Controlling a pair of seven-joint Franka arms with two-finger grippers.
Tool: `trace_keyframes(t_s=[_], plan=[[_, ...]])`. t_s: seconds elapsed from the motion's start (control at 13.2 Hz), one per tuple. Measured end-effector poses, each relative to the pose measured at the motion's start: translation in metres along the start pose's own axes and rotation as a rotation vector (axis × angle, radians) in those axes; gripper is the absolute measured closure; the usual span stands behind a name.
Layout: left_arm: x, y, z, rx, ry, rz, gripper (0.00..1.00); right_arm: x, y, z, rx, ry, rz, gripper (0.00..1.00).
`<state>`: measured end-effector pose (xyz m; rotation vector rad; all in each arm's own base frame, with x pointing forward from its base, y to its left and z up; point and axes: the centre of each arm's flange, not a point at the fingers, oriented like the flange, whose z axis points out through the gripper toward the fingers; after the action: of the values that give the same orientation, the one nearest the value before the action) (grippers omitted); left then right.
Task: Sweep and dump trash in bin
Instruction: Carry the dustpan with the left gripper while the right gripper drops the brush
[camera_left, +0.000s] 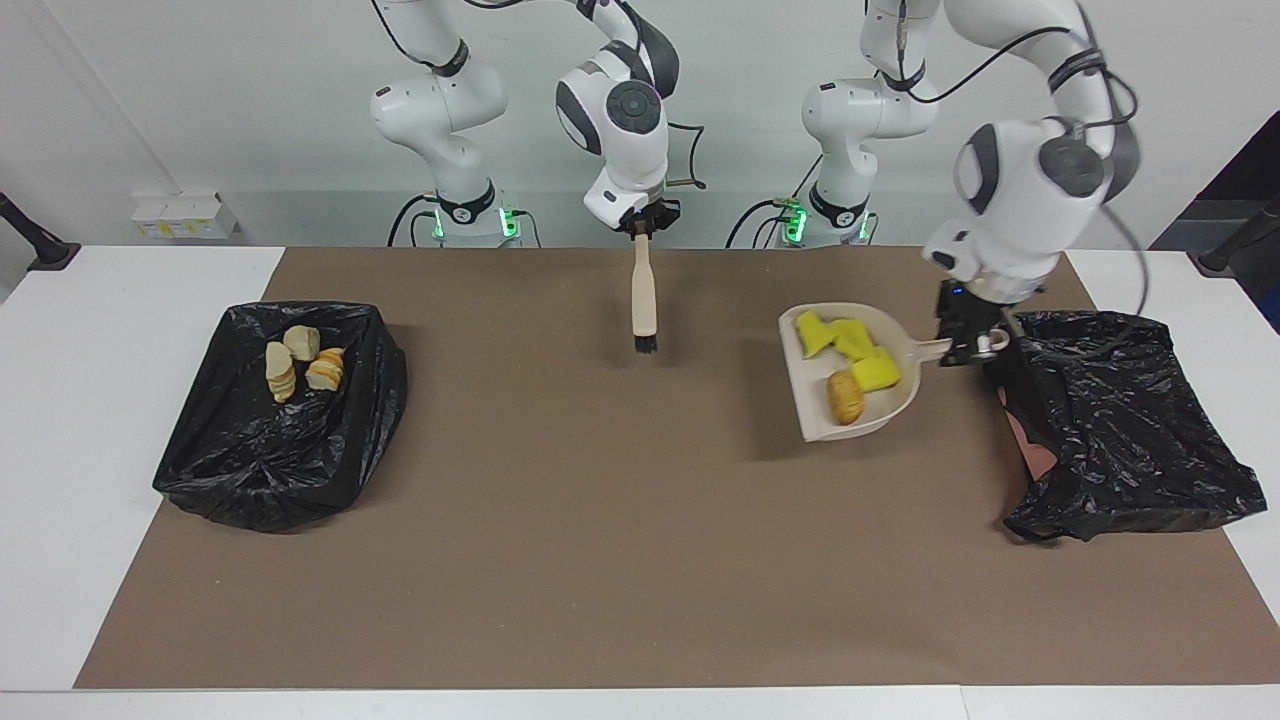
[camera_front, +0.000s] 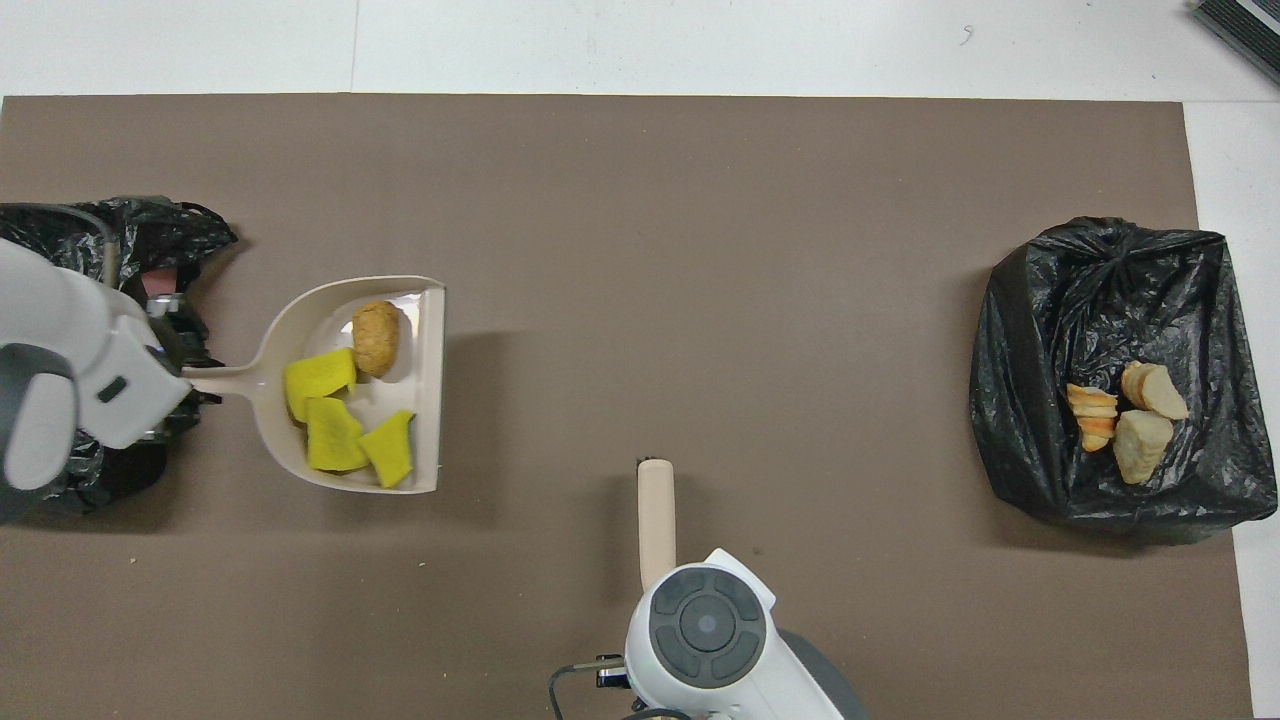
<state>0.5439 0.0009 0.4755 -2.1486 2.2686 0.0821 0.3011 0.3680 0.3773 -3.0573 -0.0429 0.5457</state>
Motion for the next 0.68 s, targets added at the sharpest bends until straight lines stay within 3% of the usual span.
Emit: trace_keyframes(t_s=[0.38,0.53,0.68], plan=[[-0.16,0.003,-0.031,0.06,-0.009,0.0,0.69,0.012,-0.015,0.047,0.004,-0.005,0.03,0.74],[-0.226,0.003,-0.045,0.101,-0.025,-0.061,0.69,0.014,-0.016,0.05,0.005,-0.007,0.033,0.67],[-0.278,0.007,-0.053,0.126,-0.043,-0.121,0.69,0.014,-0.016,0.05,0.006,-0.004,0.033,0.46]])
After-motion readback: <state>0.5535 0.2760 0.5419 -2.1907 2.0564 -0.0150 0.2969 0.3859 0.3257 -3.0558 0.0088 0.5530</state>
